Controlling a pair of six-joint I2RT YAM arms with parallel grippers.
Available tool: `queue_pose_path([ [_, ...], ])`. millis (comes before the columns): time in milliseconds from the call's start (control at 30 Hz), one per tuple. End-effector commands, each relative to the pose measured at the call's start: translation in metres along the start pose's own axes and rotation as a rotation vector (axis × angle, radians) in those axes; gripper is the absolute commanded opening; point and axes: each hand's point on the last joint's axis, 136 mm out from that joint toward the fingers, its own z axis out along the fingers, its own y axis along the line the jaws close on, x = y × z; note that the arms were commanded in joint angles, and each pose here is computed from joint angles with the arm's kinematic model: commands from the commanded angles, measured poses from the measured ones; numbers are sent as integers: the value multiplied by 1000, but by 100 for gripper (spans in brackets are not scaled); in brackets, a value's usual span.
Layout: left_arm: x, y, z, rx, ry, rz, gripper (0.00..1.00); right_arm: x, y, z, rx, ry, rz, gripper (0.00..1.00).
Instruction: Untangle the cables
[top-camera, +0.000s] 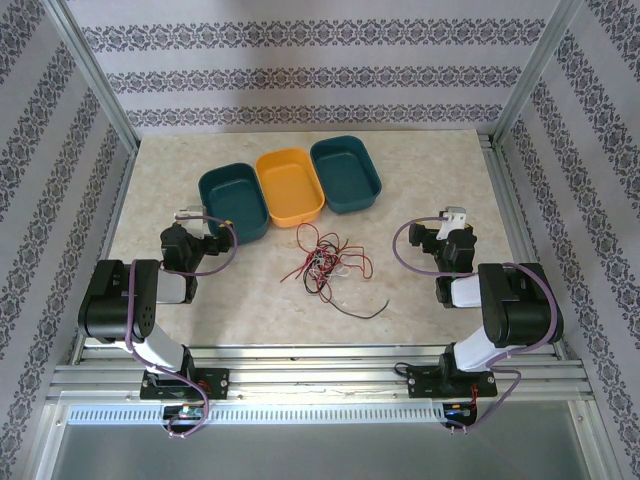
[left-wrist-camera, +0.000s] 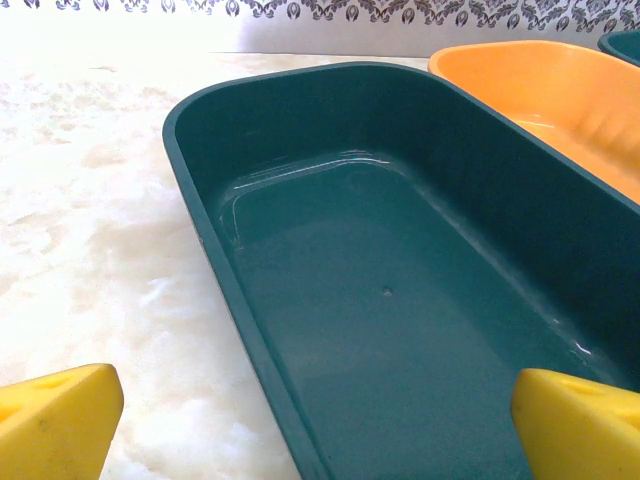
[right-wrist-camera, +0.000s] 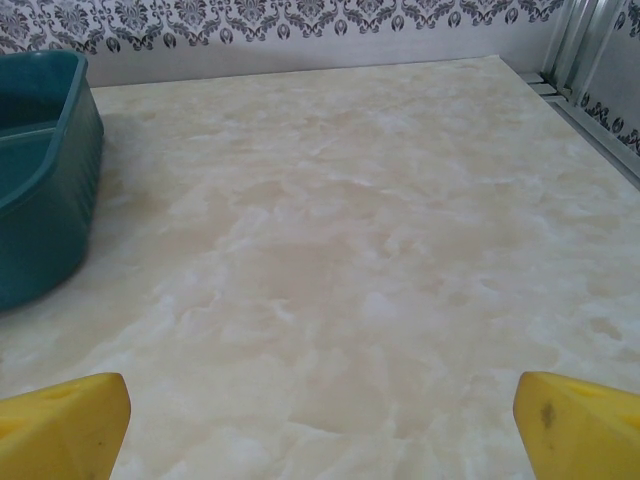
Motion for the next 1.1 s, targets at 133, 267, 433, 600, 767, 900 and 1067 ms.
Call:
queue_pose_path([
  [133, -1, -6, 0, 25, 1, 20, 99, -23, -1, -3, 28, -63, 7, 98],
  [267, -3, 7, -4, -49, -17, -6, 99, -31, -7, -10, 69, -73, 13, 98],
  [433, -25, 12, -20, -94, -40, -20, 99, -56, -17, -26, 152, -67, 46, 98],
  [600, -52, 11, -40, -115, -18, -110, 99, -66, -8, -48, 161, 45, 147, 98],
  [767, -79, -6, -66, -61, -50, -291, 99, -68, 26, -81, 130, 130, 117, 98],
  [900, -85, -38, -83, 28, -32, -398, 100, -61, 51, -109, 91, 208, 130, 94],
  [1067, -68, -91, -101, 108, 53, -408, 99, -38, 79, -133, 34, 352, 166, 77],
])
